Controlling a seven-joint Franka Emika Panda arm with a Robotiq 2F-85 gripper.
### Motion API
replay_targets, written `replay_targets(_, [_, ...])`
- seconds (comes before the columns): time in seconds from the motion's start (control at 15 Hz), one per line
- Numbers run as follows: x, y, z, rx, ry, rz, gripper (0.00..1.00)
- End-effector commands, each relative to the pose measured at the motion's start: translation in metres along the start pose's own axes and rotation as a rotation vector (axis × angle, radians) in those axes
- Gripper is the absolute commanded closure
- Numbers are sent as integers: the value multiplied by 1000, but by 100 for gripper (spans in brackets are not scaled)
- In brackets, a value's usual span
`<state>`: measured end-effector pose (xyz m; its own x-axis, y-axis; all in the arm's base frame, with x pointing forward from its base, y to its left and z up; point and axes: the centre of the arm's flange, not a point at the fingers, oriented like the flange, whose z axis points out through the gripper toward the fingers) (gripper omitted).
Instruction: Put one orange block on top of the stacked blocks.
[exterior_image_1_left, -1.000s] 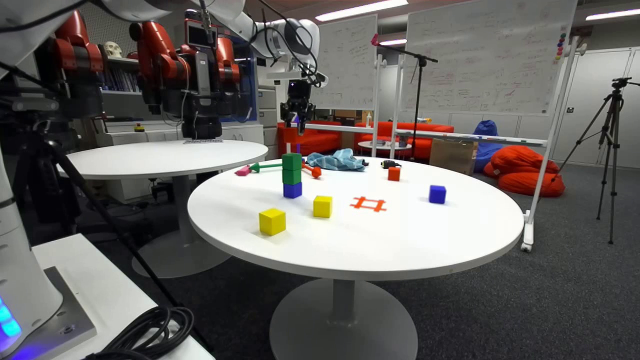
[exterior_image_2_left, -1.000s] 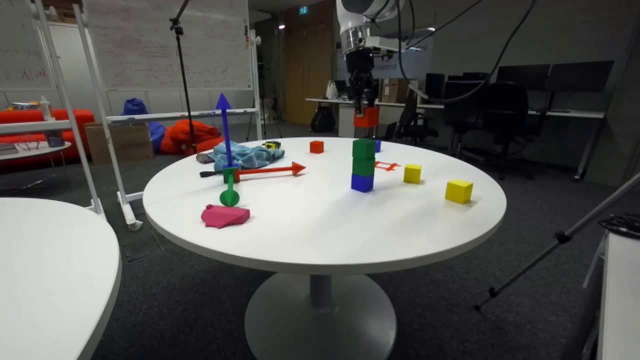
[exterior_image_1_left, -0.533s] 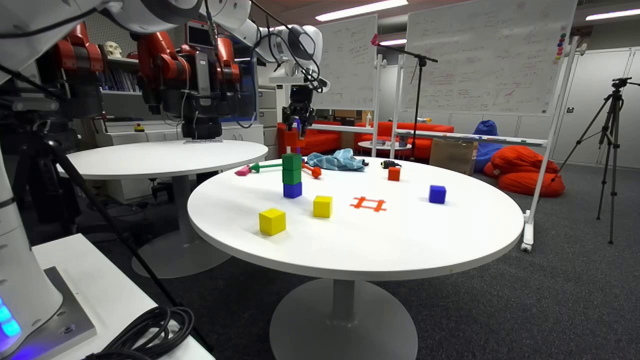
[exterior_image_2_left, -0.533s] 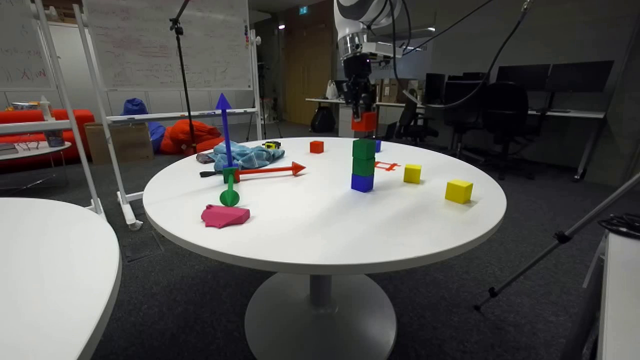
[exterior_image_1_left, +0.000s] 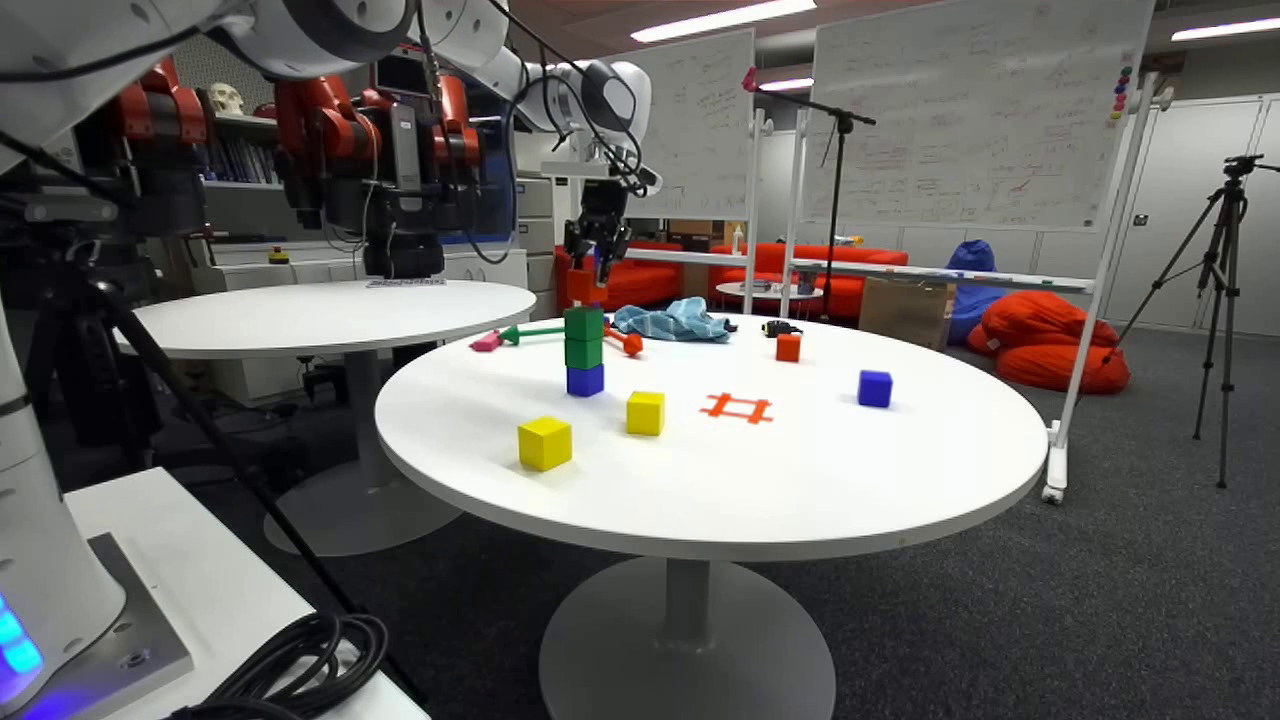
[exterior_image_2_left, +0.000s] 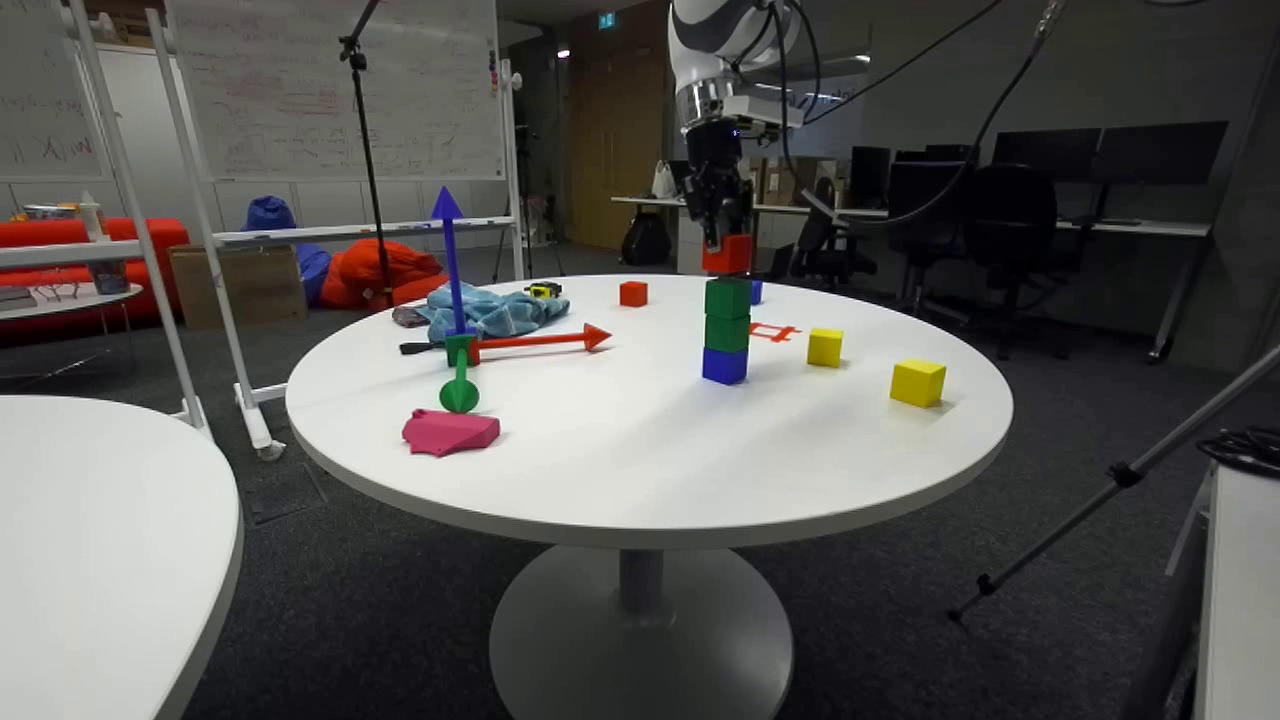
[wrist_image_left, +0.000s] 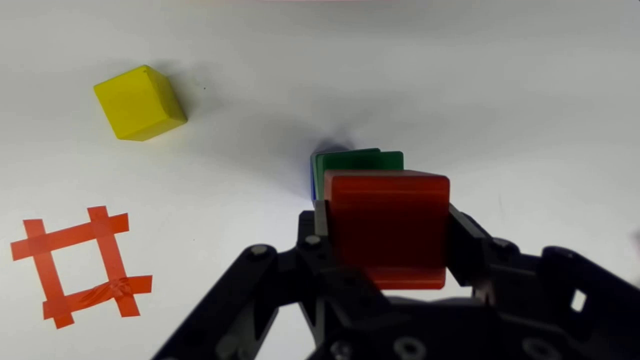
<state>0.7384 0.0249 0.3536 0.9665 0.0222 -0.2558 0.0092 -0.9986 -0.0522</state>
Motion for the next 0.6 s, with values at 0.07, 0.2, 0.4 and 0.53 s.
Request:
replay_targets(0.07, [10, 6, -1, 48, -39, -14, 71])
replay_targets(0.2, [9, 8, 1, 51, -44, -11, 71])
replay_targets(0.4, [10, 12, 5, 57, -49, -7, 71])
replay_targets(0.53, [11, 13, 7, 59, -55, -4, 71])
